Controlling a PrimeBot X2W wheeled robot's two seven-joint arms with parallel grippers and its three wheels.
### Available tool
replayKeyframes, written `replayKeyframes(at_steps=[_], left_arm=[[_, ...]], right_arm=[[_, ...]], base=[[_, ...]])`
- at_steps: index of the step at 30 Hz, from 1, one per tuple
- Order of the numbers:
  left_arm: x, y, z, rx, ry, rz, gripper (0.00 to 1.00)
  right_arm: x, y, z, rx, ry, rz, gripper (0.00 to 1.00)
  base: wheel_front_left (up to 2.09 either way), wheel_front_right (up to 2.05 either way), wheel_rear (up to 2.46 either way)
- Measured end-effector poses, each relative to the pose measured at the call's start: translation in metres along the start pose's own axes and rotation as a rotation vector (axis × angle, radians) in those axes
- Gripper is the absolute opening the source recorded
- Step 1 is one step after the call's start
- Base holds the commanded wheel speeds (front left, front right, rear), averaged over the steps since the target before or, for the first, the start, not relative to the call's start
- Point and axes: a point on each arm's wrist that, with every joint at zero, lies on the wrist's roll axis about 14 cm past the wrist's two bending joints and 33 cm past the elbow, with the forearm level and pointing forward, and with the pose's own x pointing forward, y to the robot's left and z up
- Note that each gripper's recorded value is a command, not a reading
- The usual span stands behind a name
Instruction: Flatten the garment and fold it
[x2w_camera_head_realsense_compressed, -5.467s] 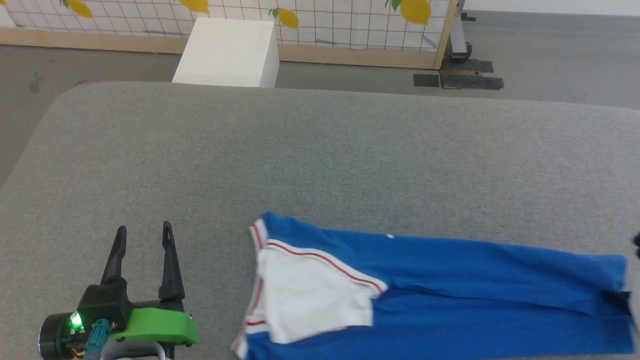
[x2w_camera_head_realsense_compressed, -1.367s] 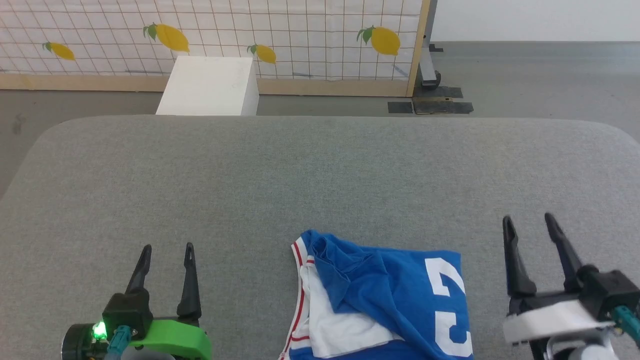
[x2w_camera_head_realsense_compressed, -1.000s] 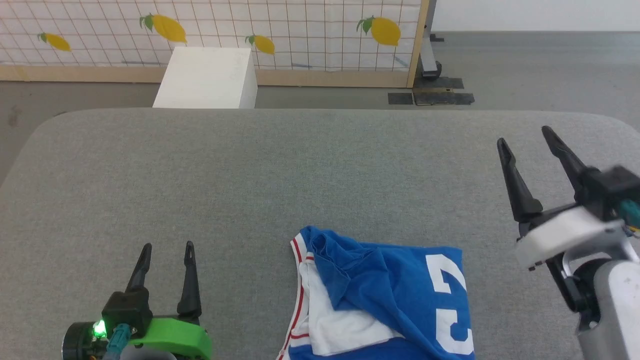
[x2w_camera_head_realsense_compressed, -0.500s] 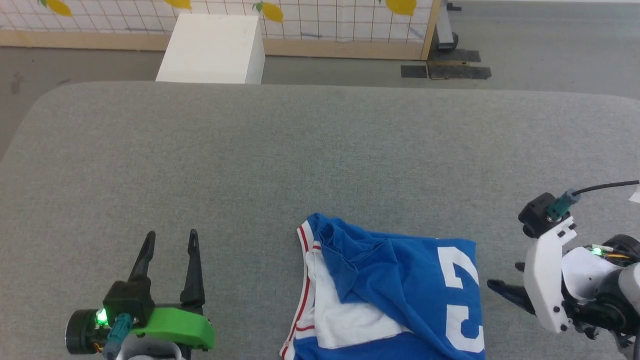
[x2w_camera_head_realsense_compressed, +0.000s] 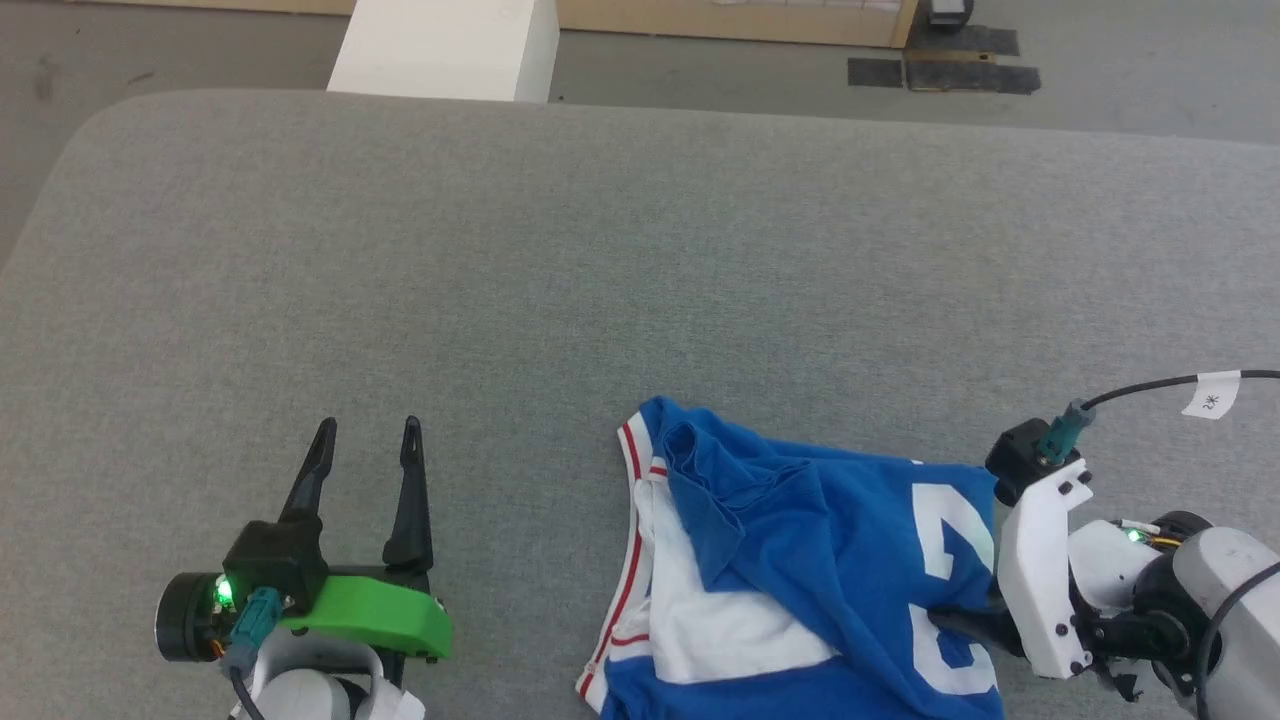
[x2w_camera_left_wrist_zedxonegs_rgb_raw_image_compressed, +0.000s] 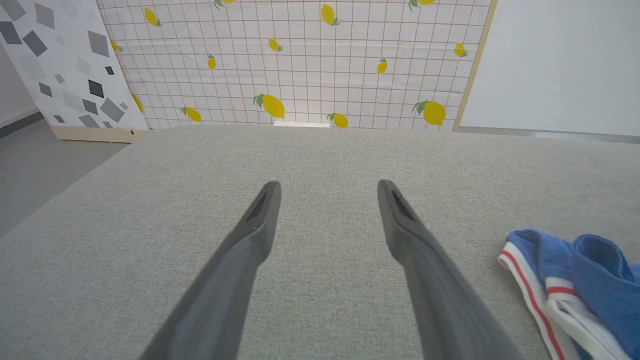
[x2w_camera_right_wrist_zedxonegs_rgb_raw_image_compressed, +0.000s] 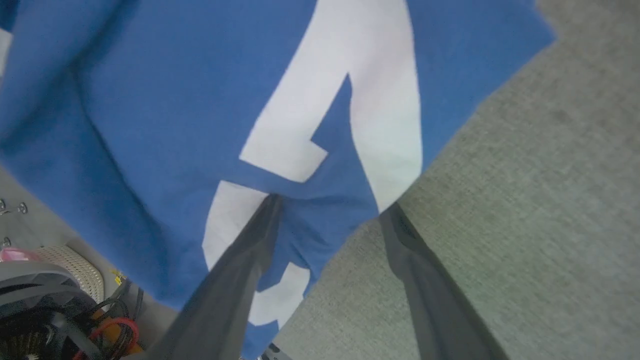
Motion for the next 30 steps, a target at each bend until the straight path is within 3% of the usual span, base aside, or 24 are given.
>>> replayKeyframes(at_steps=[3,4,5,14,18,26,30], left_arm=[[-0.001,0.003,-0.003,0.000,0.009,0.011,1.00],[-0.002,0.004,-0.003,0.000,0.011,0.013,1.00],[-0.002,0.005,-0.004,0.001,0.012,0.016,1.00],[-0.009,0.005,-0.001,-0.003,0.007,0.021,1.00],[-0.007,0.001,0.003,-0.007,-0.007,0.009,1.00],[0.010,-0.015,0.012,-0.011,-0.045,-0.036,1.00],[0.023,-0.029,0.011,-0.019,-0.050,-0.071,1.00]], right_arm=[[0.008,0.003,-0.004,-0.018,0.016,0.012,1.00],[0.010,0.004,-0.005,-0.028,0.021,0.013,0.40],[0.010,0.004,-0.004,-0.039,0.015,0.013,0.00],[-0.003,0.017,0.008,-0.085,-0.101,0.026,0.00],[-0.027,0.016,0.029,-0.152,-0.208,-0.009,0.00],[-0.101,-0.025,0.054,-0.330,-0.320,-0.243,0.00],[-0.138,-0.060,0.052,-0.321,-0.338,-0.377,0.00]], base=[[0.00,0.00,0.00],[0.00,0.00,0.00],[0.00,0.00,0.00],[0.00,0.00,0.00],[0.00,0.00,0.00],[0.00,0.00,0.00],[0.00,0.00,0.00]])
